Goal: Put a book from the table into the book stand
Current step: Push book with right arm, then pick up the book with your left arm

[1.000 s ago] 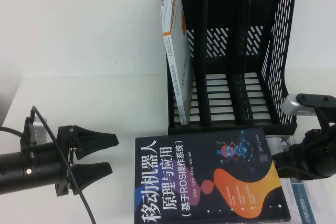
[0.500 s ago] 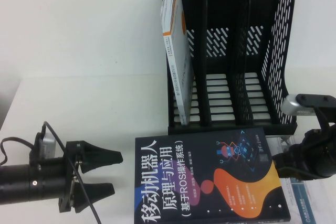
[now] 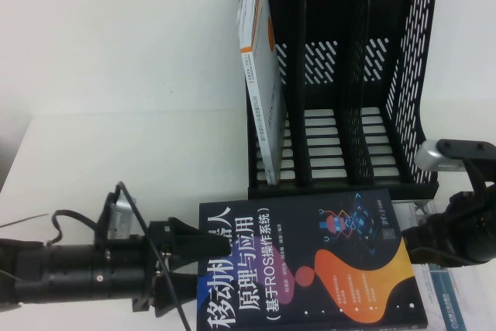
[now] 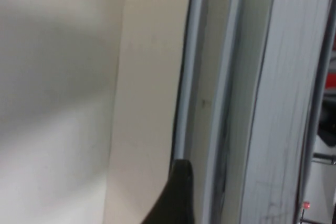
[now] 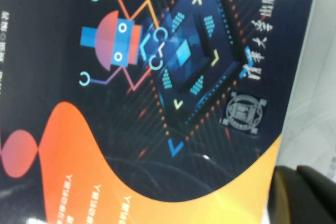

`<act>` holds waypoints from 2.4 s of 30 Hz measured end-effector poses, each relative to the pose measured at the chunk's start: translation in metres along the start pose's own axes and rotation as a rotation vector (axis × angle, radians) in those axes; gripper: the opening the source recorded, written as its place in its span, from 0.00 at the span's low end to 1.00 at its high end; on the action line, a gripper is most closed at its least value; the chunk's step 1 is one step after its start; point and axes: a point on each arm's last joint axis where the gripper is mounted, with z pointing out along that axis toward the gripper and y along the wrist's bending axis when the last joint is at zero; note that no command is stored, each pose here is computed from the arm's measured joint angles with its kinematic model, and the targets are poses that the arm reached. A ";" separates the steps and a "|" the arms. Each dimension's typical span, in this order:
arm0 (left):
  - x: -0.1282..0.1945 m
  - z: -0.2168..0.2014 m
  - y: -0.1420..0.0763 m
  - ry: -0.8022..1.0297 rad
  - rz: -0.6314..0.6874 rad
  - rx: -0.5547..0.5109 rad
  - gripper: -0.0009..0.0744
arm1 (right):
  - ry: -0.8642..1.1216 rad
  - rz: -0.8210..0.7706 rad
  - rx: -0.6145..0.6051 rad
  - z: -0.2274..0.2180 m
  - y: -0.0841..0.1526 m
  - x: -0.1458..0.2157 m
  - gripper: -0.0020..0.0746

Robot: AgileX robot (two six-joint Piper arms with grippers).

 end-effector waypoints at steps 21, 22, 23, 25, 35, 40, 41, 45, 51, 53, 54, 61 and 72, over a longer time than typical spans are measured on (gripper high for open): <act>0.020 0.026 -0.007 0.117 0.085 0.000 0.93 | 0.007 0.010 -0.011 0.000 0.001 0.001 0.02; 0.021 0.027 -0.008 0.120 0.087 0.000 0.93 | 0.011 0.010 -0.012 0.000 0.001 0.001 0.02; 0.021 0.027 -0.008 0.120 0.088 0.000 0.93 | 0.014 0.010 -0.015 0.000 0.001 0.001 0.02; 0.021 0.027 -0.008 0.120 0.099 0.001 0.93 | 0.020 0.003 -0.024 0.000 0.002 0.002 0.02; 0.021 0.027 -0.007 0.117 0.152 -0.007 0.76 | 0.032 -0.016 -0.043 0.000 0.004 0.003 0.02; 0.020 0.027 -0.003 0.114 0.156 -0.036 0.33 | 0.032 -0.018 -0.043 0.000 0.004 0.003 0.02; 0.021 0.027 -0.003 0.116 0.153 -0.032 0.33 | 0.032 -0.018 -0.043 0.000 0.004 0.003 0.02; 0.021 0.027 -0.003 0.117 0.129 -0.031 0.33 | 0.031 -0.018 -0.042 0.000 0.004 0.003 0.02; 0.016 0.024 -0.004 0.108 0.080 -0.033 0.33 | 0.035 -0.038 -0.028 0.000 0.003 0.003 0.02; 0.014 0.021 -0.005 0.108 0.056 -0.027 0.32 | 0.042 -0.050 -0.019 0.000 0.002 0.004 0.02; 0.011 0.019 -0.007 0.101 0.049 -0.019 0.26 | 0.045 -0.054 -0.018 0.000 0.002 0.004 0.02; 0.003 0.000 -0.030 0.032 0.084 0.016 0.16 | 0.051 -0.059 -0.016 0.000 0.001 0.005 0.02; 0.006 -0.026 -0.103 -0.057 0.280 0.052 0.16 | 0.060 -0.083 -0.002 0.000 0.000 0.005 0.02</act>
